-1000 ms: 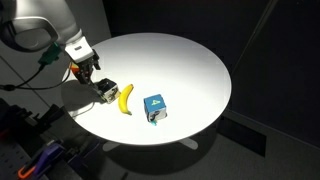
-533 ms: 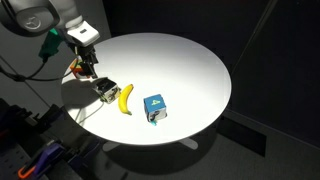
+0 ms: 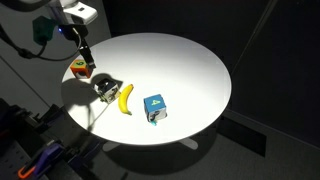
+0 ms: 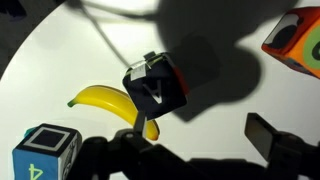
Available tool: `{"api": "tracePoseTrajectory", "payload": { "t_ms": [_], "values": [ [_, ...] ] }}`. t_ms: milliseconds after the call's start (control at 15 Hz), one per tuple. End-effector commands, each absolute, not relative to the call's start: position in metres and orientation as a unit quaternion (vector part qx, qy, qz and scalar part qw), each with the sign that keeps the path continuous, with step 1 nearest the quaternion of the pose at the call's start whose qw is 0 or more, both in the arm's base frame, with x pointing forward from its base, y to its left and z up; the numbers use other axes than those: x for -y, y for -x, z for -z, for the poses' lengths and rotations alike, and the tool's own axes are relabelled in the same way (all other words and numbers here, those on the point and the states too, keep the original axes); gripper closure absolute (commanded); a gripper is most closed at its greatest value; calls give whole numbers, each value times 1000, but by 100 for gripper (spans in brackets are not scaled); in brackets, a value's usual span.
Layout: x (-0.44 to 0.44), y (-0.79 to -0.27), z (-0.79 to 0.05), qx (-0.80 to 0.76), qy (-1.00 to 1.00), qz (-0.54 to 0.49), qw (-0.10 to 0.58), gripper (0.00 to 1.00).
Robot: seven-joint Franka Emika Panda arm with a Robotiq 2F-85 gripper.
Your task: Move the black cube towards the edge of the table
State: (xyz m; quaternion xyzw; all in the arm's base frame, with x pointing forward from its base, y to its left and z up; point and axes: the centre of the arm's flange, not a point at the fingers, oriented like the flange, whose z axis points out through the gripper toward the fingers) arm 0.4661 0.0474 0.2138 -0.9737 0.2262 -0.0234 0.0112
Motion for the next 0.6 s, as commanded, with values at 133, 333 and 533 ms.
{"api": "tracePoseTrajectory", "payload": {
  "t_ms": [133, 333, 533],
  "values": [
    [-59, -459, -267, -137, 990, 18, -6, 0],
    [-66, -456, -289, -112, 993, 30, -10, 0],
    [-72, -452, -310, -104, 994, 33, -2, 0]
  ]
}}
